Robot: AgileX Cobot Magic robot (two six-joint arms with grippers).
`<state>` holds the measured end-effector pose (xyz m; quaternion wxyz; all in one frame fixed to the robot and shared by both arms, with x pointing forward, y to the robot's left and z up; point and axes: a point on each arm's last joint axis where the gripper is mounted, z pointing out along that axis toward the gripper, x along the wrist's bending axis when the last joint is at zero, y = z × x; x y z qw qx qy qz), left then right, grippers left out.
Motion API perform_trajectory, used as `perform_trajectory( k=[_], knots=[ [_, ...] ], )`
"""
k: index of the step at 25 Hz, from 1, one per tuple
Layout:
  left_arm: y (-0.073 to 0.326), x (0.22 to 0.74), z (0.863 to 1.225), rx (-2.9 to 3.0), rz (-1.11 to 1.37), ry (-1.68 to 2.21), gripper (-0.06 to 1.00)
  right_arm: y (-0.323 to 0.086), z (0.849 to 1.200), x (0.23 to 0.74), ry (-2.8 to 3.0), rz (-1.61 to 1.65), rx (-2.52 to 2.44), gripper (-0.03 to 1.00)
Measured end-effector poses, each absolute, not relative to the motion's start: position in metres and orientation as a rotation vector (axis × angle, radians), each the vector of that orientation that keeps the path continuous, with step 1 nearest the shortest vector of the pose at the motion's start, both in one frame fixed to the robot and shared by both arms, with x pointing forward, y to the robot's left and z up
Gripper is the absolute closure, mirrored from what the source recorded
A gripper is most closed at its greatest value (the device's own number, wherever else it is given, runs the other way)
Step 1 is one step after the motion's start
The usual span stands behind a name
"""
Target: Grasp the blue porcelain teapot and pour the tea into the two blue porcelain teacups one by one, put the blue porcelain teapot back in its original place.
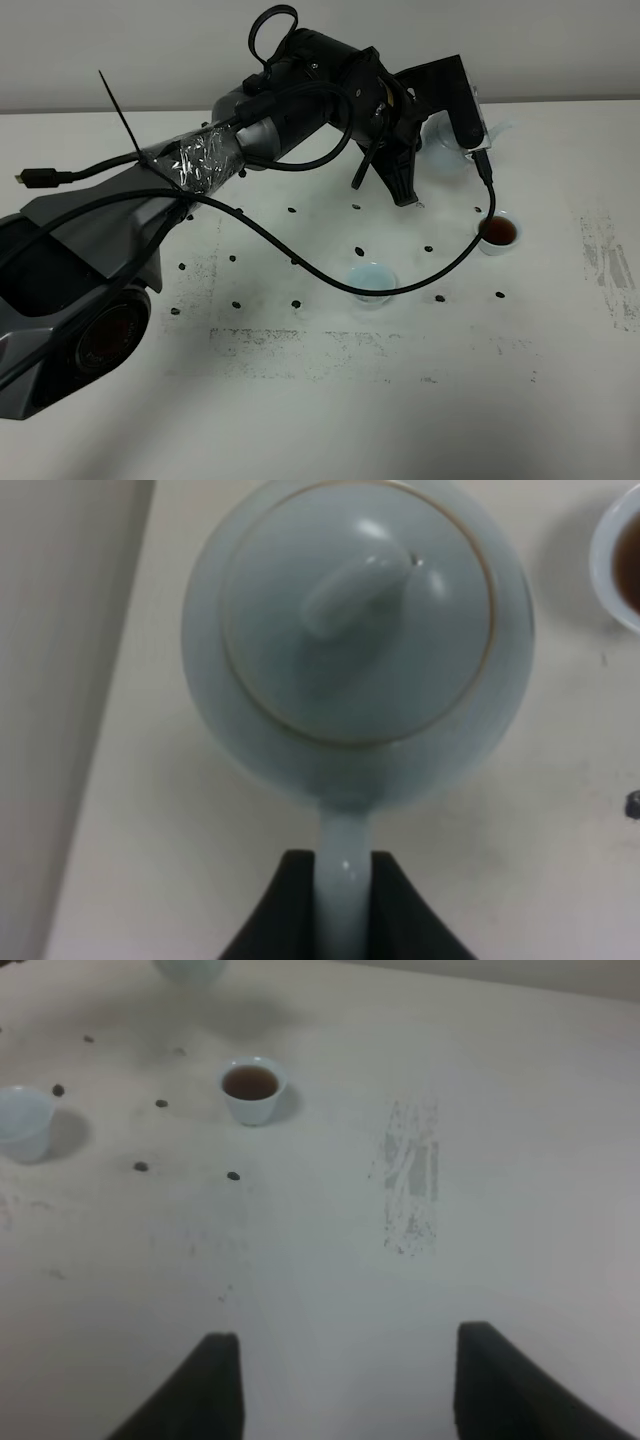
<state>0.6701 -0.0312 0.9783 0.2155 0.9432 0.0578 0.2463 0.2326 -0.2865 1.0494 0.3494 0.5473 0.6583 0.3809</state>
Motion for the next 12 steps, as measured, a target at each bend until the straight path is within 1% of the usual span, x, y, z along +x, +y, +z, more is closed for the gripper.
perform_trajectory(
  k=[8, 12],
  knots=[
    [-0.034, 0.674, 0.941, 2.663, 0.614, 0.213, 0.88, -0.287, 1.049, 0.233, 1.706, 0.987, 1.418, 0.51],
    [-0.035, 0.674, 0.928, 2.678, 0.585, 0.221, 0.88, -0.287, 1.049, 0.233, 1.706, 0.987, 1.418, 0.51]
  ],
)
